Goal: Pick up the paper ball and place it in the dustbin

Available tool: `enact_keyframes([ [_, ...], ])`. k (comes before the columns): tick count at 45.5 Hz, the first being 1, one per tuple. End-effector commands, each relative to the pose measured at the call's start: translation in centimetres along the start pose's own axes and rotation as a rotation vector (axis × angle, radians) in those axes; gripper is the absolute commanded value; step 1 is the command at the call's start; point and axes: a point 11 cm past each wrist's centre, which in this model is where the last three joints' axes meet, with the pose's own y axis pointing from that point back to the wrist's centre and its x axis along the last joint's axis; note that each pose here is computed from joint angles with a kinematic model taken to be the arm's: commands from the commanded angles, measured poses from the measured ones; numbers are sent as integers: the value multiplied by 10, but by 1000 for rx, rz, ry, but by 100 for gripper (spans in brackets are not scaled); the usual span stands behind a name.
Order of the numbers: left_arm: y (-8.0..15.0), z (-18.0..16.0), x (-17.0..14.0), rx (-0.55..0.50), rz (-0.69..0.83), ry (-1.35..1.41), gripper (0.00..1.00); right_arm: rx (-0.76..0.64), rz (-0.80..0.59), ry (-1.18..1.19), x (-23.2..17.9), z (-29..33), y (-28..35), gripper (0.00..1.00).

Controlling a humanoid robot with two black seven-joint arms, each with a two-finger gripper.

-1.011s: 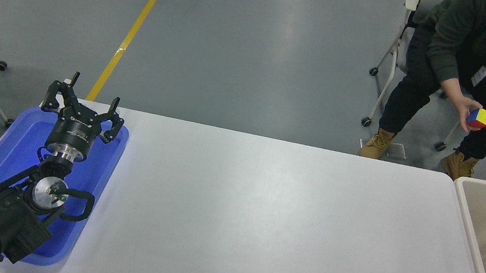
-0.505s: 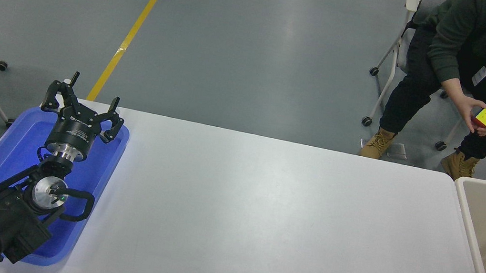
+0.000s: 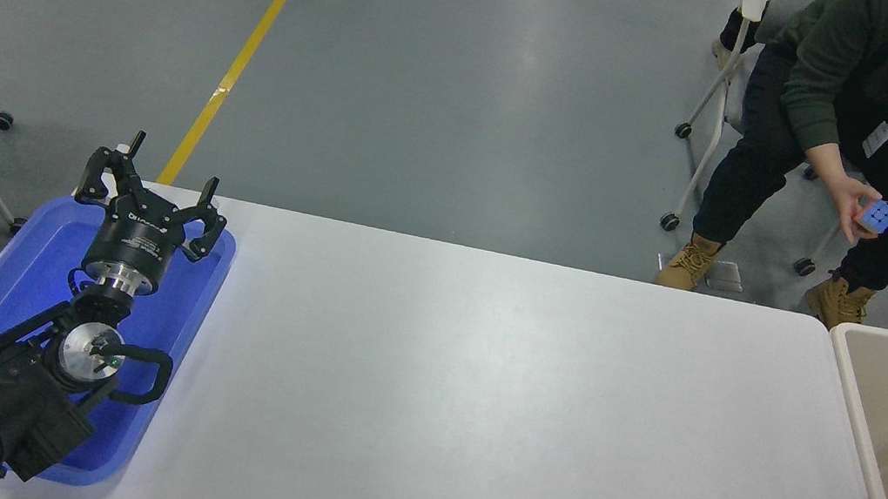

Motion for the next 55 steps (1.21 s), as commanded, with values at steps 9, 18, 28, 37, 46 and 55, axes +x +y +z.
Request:
enact_keyframes([
  [9,0,0,0,1,1,0,100,256,-16,-488,55,-123,30,100],
  [18,0,0,0,0,2,1,100,439,-78,-861,102,-194,66,100],
  [28,0,0,1,0,2,1,100,628,-217,-1077,125,-240,102,100],
  [37,0,0,1,0,2,1,100,848,-197,-1200,156,-258,127,100],
  [46,0,0,1,0,2,1,100,990,-235,-1313,154,-260,140,100],
  [55,0,0,1,0,2,1,100,1093,-345,-1352,111,-251,131,100],
])
